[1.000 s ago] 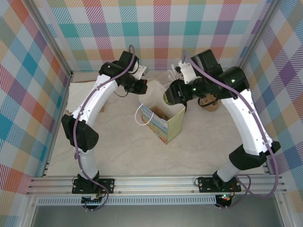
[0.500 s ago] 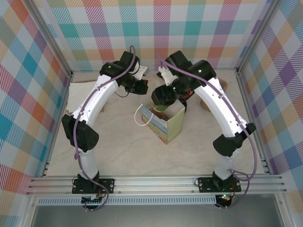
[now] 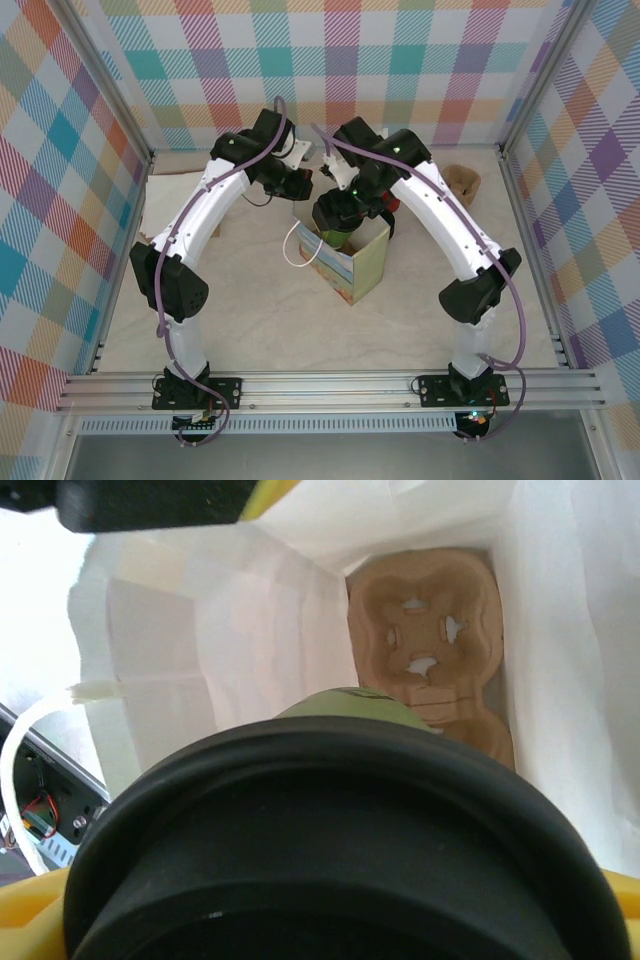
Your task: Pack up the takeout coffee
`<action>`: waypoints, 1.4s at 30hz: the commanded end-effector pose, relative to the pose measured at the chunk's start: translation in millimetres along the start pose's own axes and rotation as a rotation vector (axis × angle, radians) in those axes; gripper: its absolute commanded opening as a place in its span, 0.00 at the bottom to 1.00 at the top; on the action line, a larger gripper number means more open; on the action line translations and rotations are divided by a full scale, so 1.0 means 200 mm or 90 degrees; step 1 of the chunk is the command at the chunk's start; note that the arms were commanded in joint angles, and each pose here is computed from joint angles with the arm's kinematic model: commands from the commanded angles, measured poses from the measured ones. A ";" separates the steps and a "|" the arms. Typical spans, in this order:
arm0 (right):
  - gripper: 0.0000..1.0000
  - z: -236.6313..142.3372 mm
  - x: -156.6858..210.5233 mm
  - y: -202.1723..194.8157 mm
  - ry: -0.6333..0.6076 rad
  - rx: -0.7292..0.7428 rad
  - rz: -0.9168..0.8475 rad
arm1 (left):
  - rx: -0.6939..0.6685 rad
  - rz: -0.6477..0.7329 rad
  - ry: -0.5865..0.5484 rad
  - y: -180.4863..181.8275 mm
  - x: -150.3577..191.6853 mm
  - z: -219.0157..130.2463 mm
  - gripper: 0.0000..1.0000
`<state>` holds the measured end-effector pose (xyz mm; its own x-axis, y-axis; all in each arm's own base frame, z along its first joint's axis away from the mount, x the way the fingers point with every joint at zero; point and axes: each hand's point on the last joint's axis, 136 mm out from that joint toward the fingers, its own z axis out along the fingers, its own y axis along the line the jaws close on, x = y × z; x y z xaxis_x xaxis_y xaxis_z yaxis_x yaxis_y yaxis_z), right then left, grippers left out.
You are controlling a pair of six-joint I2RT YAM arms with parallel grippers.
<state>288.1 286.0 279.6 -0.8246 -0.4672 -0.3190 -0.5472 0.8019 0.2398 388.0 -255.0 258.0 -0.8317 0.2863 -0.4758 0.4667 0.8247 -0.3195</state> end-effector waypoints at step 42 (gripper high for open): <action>0.82 0.34 0.16 -0.20 0.146 0.084 -0.048 | -0.041 -0.017 -0.003 0.07 0.09 -0.09 0.38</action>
<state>291.2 267.1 209.1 -0.8122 -0.5662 -0.1408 -0.5812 0.8061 0.1112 379.2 -232.5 243.5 -0.8526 0.2826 -0.4395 0.4207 0.8702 -0.2566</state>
